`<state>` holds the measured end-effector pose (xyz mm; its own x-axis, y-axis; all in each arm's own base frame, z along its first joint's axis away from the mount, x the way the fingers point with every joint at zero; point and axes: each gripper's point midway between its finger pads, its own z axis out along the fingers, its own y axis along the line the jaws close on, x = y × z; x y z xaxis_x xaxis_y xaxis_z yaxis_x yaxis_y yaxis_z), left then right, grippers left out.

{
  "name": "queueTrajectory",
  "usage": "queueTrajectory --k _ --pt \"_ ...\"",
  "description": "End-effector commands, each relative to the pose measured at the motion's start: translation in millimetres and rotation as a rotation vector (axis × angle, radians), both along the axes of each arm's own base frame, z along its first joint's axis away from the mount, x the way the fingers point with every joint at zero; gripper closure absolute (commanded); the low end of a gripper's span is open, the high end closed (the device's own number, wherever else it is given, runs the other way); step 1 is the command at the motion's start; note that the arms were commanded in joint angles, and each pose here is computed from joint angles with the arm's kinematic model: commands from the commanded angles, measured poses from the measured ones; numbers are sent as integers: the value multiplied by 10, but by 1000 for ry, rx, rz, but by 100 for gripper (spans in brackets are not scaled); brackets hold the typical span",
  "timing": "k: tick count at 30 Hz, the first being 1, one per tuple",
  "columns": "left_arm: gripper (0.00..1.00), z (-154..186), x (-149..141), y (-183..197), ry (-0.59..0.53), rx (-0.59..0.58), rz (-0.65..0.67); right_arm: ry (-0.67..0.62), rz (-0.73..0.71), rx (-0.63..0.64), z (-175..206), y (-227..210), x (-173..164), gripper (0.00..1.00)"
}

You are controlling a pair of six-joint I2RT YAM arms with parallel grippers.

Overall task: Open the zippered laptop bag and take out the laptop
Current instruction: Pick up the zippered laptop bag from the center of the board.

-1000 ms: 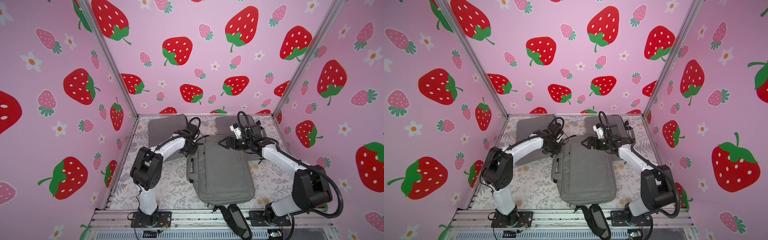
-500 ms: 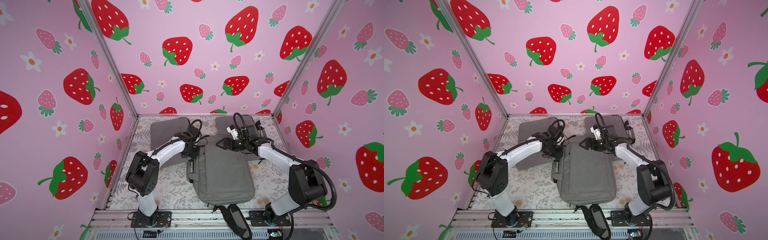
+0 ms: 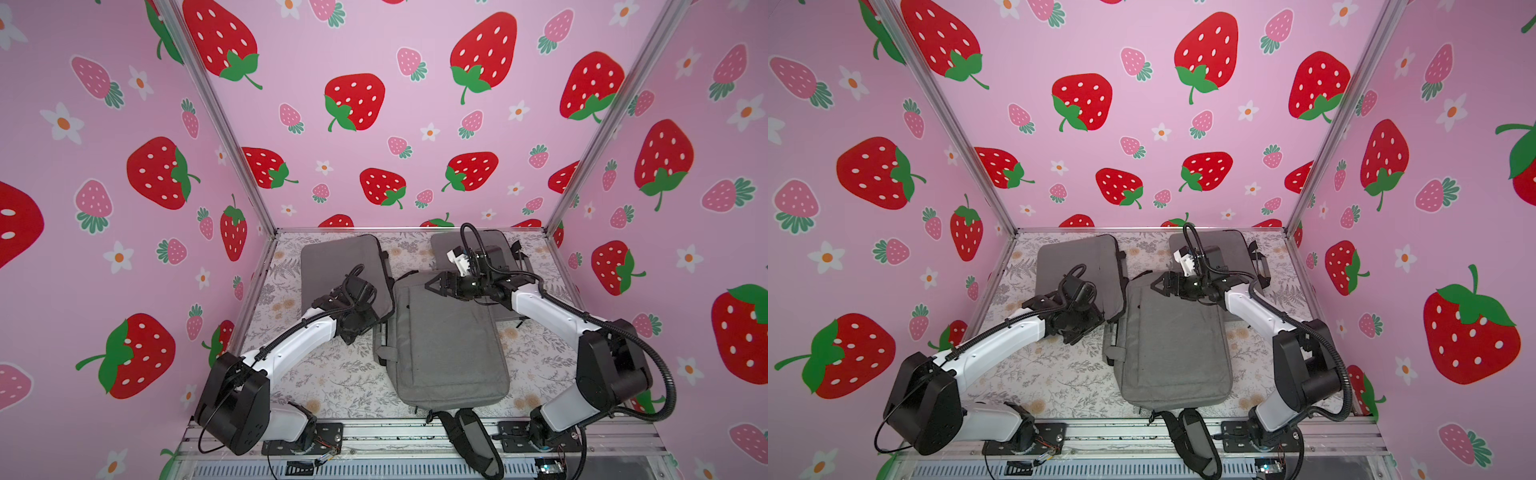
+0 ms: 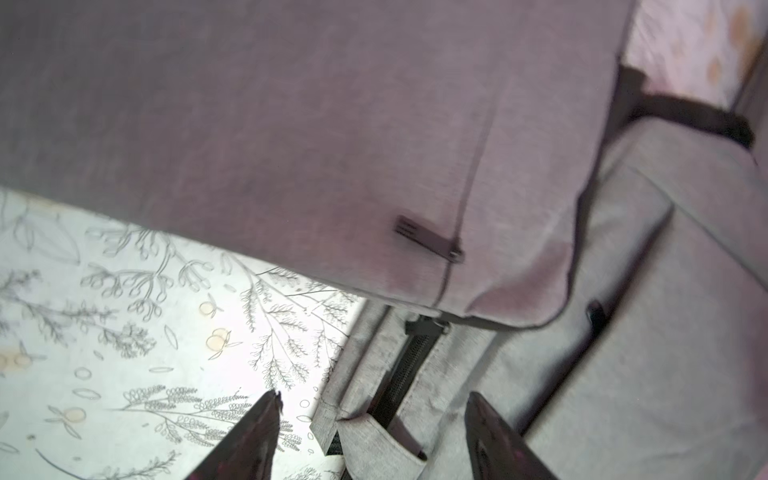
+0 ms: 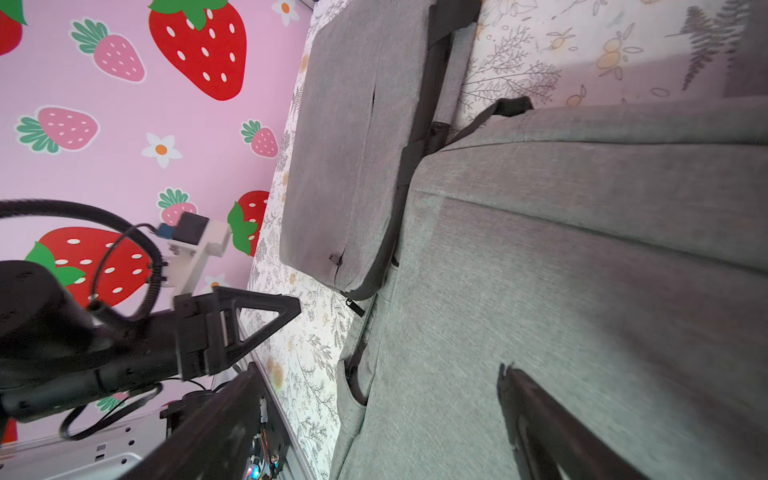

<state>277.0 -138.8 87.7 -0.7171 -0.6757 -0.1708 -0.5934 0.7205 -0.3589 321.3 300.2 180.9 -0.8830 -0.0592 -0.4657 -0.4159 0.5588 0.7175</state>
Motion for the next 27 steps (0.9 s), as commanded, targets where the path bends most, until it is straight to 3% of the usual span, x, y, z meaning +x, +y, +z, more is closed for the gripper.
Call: queueTrajectory --k 1,11,15,17,23,27 --pt "25 -54 146 105 -38 -114 347 20 1 11 25 122 27 7" --pt "24 -412 414 177 -98 -197 528 34 40 -3 -82 273 5 8" --pt "29 -393 551 254 -118 -181 515 41 64 -6 -155 343 -10 9" --pt "38 -418 584 264 -117 -193 517 40 78 -8 -179 385 -19 10" --pt "82 -365 656 325 -133 -216 511 26 116 -15 -200 527 -56 15" --pt "97 -97 824 408 -171 -207 466 -20 102 -34 -219 702 -95 22"
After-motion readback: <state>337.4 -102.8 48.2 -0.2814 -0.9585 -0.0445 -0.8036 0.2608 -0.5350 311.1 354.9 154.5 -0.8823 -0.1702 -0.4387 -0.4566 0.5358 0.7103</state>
